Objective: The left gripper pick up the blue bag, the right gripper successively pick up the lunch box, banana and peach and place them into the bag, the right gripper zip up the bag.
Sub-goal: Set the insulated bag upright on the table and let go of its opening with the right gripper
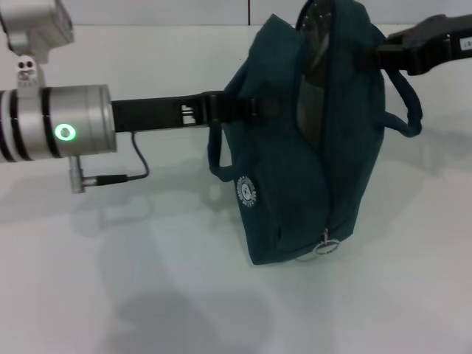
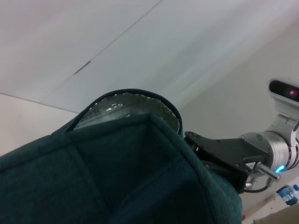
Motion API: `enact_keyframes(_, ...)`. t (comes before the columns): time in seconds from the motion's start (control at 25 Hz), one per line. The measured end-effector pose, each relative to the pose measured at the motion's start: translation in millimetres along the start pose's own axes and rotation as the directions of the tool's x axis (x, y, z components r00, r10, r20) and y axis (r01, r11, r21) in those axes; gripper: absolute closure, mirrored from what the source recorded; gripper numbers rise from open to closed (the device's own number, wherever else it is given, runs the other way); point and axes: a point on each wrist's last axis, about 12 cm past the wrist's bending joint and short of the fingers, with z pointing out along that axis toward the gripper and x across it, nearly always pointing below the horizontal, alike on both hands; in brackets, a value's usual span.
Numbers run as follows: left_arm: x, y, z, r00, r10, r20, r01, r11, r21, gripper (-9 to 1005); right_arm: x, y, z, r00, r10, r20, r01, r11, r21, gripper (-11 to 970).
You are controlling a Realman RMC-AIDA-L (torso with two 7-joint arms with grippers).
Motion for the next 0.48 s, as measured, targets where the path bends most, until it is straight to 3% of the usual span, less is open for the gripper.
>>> enact_keyframes(0.48, 3.3, 15.5, 3.5, 0.998, -0.023, 0.055, 0.028, 0.996, -0.085, 935, 9.1, -10.9, 7.7, 1.0, 0.01, 0.01, -0.01, 1.0, 0.014, 897)
